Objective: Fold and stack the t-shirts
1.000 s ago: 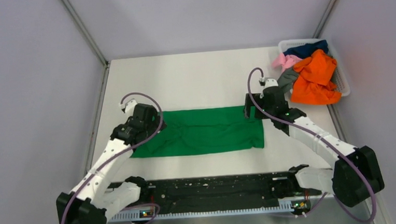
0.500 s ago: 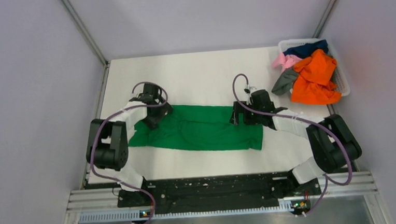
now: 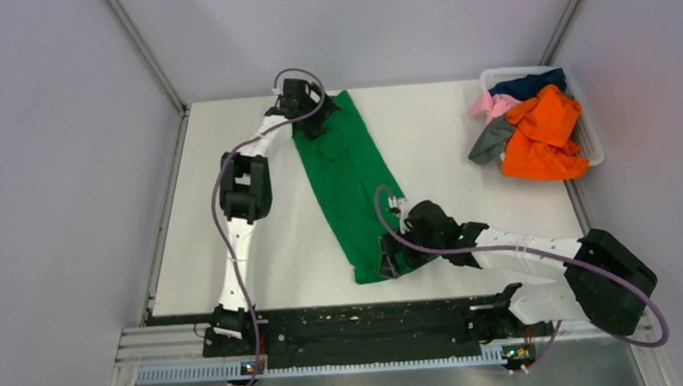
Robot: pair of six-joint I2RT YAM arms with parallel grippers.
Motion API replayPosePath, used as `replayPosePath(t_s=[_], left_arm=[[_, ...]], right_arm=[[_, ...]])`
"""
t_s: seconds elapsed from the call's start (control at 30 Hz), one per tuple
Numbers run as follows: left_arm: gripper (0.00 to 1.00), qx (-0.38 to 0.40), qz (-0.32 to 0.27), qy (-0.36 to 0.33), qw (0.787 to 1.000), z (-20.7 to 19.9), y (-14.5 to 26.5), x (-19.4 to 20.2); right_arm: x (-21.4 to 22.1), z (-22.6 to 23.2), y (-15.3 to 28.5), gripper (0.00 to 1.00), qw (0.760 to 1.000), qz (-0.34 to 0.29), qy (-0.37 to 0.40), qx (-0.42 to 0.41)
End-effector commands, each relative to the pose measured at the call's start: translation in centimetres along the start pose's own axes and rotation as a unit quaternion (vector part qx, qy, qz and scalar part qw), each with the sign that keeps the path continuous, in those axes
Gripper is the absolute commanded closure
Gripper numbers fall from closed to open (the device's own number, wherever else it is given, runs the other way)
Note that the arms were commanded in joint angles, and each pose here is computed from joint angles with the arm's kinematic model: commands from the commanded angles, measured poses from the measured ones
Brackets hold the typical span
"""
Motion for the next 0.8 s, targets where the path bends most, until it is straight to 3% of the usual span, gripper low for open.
replayPosePath(t_s=[0.0, 0.13, 0.27, 0.4, 0.5, 0.63, 0.77], left_arm=[[0.01, 0.143, 0.093, 0.030, 0.985, -2.4, -6.5, 2.6], [0.01, 0.220, 0.075, 0.060, 0.971, -4.1, -8.8, 2.7], [0.01, 0.248, 0.053, 0.018, 0.967, -6.1, -7.3, 2.9], [0.01, 0.302, 0.058, -0.063, 0.950, -11.1, -1.0, 2.8], [0.01, 0.257, 0.062, -0.131, 0.955, -12.3, 5.8, 3.6], [0.01, 0.140, -0.003, -0.177, 0.974, -8.7, 15.6, 5.6], [0.01, 0.075, -0.030, -0.171, 0.982, 0.7, 21.4, 9.2]], right_arm=[[-1.0, 3.6, -1.3, 0.01, 0.996, 0.004, 0.045, -0.075], [-2.6, 6.2, -2.8, 0.01, 0.990, -0.004, 0.090, -0.107], [-4.4, 6.7, -2.3, 0.01, 0.991, -0.041, 0.096, -0.089], [-7.2, 6.8, 0.1, 0.01, 0.989, -0.129, 0.074, -0.026], [-7.8, 6.0, 2.2, 0.01, 0.983, -0.176, 0.026, 0.042], [-5.5, 3.6, 3.7, 0.01, 0.979, -0.167, -0.022, 0.119], [-2.7, 0.7, 4.1, 0.01, 0.975, -0.144, -0.107, 0.133]])
Point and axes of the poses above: each gripper's point midway between its finger pads, its own y axis back along the fingers, its own z axis along the line the jaws close on, x = y × z, the point moved 10 cm from there along y, back along the fingers, and after that the axes turned 15 degrees about y, right-handed, at the moved point
